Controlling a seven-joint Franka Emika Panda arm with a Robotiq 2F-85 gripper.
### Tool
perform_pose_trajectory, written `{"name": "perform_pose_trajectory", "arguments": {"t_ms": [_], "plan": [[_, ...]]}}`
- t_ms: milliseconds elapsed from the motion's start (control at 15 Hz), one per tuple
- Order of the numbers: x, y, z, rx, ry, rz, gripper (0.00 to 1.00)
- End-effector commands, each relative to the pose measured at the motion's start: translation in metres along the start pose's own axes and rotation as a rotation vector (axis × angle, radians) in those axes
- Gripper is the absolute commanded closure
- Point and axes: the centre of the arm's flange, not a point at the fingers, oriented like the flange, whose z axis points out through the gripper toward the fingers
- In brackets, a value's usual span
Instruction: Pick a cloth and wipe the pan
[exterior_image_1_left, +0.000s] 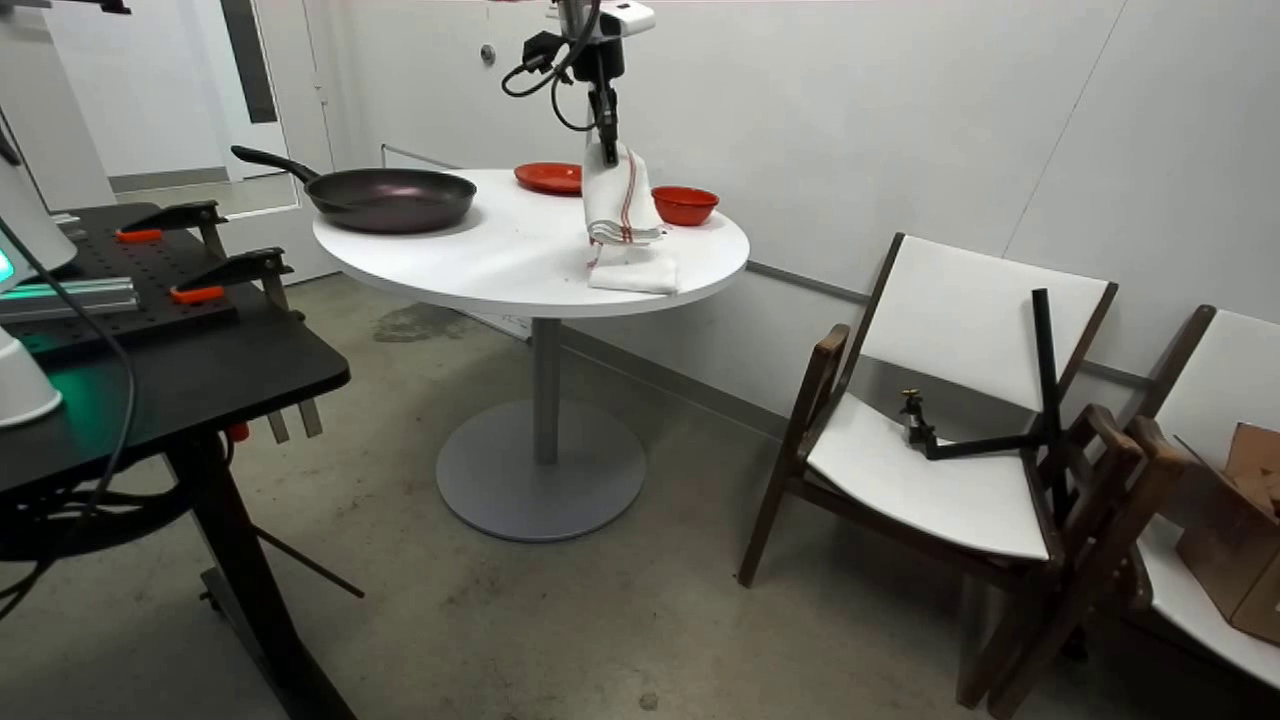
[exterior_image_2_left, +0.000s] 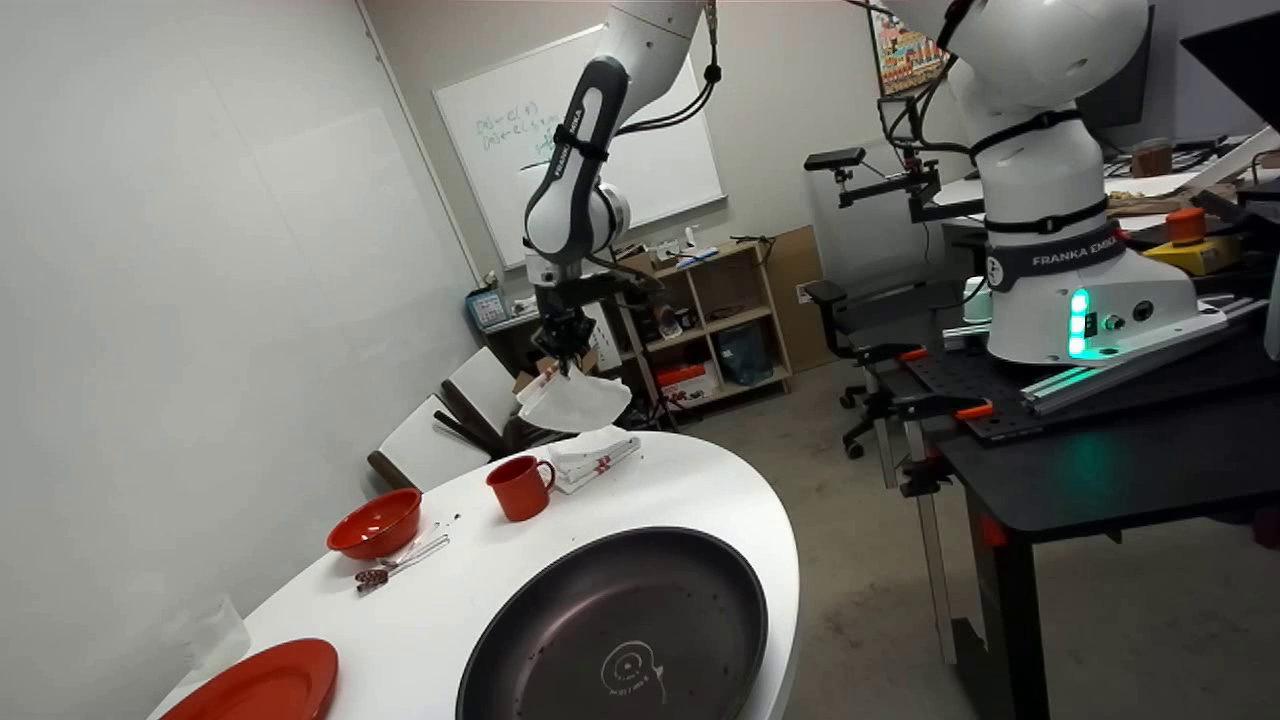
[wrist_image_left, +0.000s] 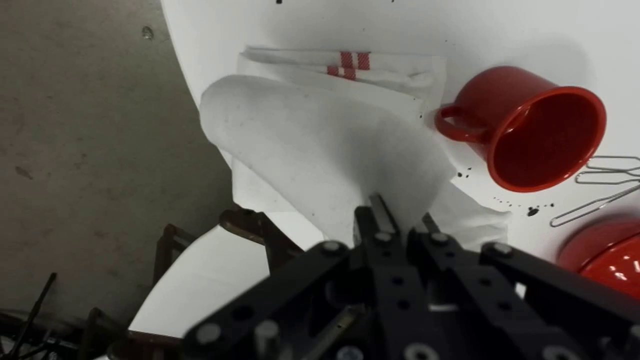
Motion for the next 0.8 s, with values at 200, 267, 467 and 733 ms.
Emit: {"name": "perform_pose_trajectory", "arguments": {"t_ms": [200,267,467,733], "plan": [[0.022,-0.012,0.023,-0.165,0.048,0.018,0.98],[0.022,-0.014,0.026,-0.187,0.055,0.013,0.98],[0.022,-0.023,0.037,-0.257,0.09,-0.011,0.98],[0.019,-0.043,0.046,-0.309,0.145,-0.062,0.98]]}}
